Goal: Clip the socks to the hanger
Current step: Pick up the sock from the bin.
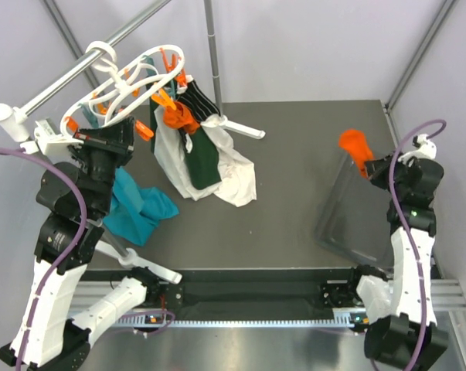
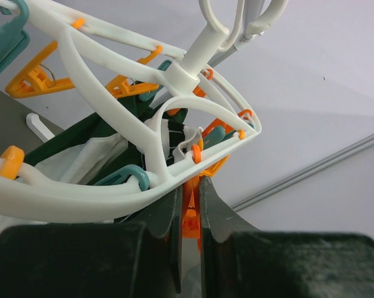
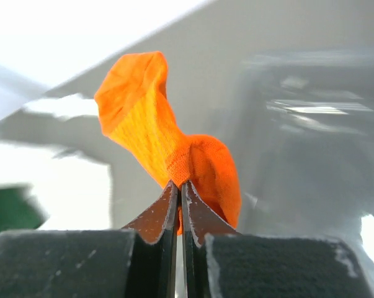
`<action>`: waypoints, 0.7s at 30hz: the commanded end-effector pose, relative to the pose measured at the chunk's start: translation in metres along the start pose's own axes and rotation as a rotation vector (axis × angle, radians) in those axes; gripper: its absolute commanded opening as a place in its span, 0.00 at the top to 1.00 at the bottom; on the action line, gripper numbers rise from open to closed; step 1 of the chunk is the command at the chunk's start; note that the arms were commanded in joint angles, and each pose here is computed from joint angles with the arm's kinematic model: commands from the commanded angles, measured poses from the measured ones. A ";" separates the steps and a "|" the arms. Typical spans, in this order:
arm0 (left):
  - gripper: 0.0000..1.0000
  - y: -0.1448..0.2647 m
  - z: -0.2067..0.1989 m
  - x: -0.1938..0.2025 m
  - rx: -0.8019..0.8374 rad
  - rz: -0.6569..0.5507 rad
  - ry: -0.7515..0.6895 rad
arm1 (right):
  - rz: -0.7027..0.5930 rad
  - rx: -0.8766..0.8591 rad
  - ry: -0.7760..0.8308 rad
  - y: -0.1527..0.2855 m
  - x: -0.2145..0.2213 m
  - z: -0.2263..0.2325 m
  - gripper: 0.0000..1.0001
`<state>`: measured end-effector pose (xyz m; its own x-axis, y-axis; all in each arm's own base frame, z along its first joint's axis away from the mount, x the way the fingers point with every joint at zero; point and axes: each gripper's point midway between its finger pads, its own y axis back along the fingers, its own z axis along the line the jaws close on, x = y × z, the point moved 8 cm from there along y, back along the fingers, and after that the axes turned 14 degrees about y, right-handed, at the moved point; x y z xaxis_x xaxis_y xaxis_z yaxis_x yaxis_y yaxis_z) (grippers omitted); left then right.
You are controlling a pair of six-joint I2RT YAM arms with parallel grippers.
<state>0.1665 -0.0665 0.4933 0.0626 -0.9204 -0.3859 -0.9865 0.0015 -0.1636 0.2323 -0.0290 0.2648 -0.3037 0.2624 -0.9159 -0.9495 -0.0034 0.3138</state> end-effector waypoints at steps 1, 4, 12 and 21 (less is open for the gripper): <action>1.00 0.000 0.016 0.022 -0.049 0.130 -0.003 | -0.060 -0.427 0.051 0.025 -0.007 0.047 1.00; 1.00 0.000 0.017 0.022 -0.047 0.131 0.004 | -0.101 -0.667 0.050 0.040 -0.014 0.081 1.00; 1.00 0.000 0.015 0.024 -0.041 0.147 0.019 | -0.077 -1.066 0.111 0.076 -0.014 0.194 1.00; 1.00 0.002 0.013 0.020 -0.047 0.138 -0.001 | 0.173 -0.454 0.320 0.047 0.005 0.162 1.00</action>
<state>0.1671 -0.0682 0.4941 0.0547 -0.9293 -0.3654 -0.9853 0.0090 -0.1704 0.1910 0.1651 0.3311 -0.3134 0.0448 -0.9486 -0.6251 -0.7617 0.1706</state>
